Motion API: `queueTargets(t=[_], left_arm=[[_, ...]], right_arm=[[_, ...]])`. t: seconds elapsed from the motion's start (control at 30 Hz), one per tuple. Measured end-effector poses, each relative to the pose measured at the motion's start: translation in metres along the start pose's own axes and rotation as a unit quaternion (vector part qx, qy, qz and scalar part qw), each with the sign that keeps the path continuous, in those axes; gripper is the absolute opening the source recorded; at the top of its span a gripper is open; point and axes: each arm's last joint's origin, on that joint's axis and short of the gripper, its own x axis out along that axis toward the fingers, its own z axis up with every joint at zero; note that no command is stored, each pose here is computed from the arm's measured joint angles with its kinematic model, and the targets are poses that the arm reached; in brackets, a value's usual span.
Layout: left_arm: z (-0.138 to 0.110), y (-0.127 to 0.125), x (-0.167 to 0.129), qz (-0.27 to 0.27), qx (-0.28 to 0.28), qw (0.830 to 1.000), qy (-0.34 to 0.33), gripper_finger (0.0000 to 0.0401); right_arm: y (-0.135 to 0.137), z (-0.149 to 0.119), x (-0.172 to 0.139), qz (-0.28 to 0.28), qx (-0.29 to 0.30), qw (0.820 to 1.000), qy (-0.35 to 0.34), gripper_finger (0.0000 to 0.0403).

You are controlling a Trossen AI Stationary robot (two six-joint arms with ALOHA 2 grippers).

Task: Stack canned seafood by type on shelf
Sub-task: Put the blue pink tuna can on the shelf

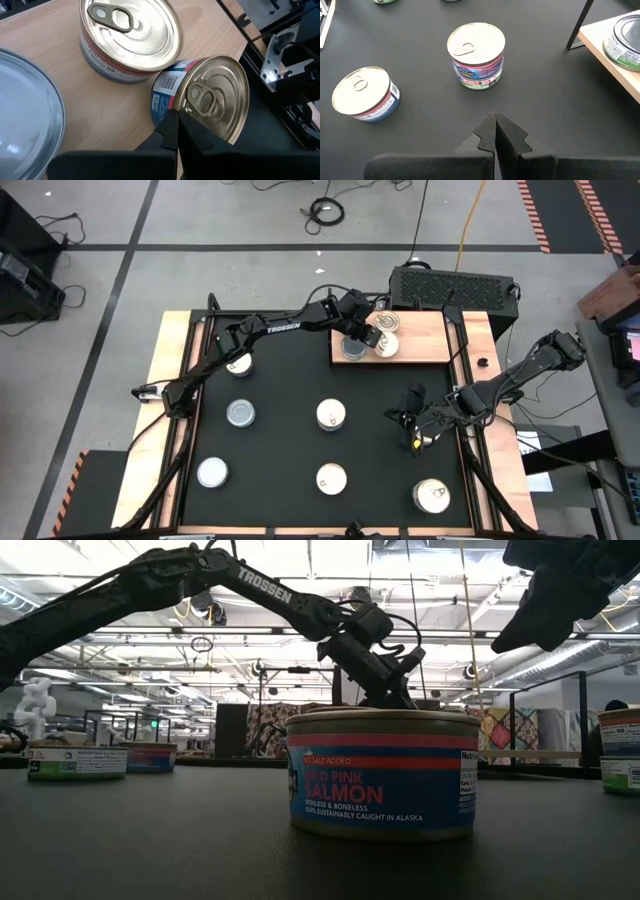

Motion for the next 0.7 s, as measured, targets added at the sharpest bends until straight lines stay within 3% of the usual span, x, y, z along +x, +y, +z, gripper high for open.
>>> queueTargets(t=[0.33, 0.7], left_arm=[[0.0007, -0.0004, 0.0, 0.001, 0.002, 1.0, -0.005, 0.0042], [0.0058, -0.0049, -0.0004, -0.031, 0.012, 0.999, -0.024, 0.0047]], right_arm=[[-0.0022, 0.0015, 0.0017, 0.004, 0.005, 1.0, 0.006, 0.0], [-0.0028, 0.0019, 0.002, 0.003, 0.006, 1.0, 0.006, 0.0]])
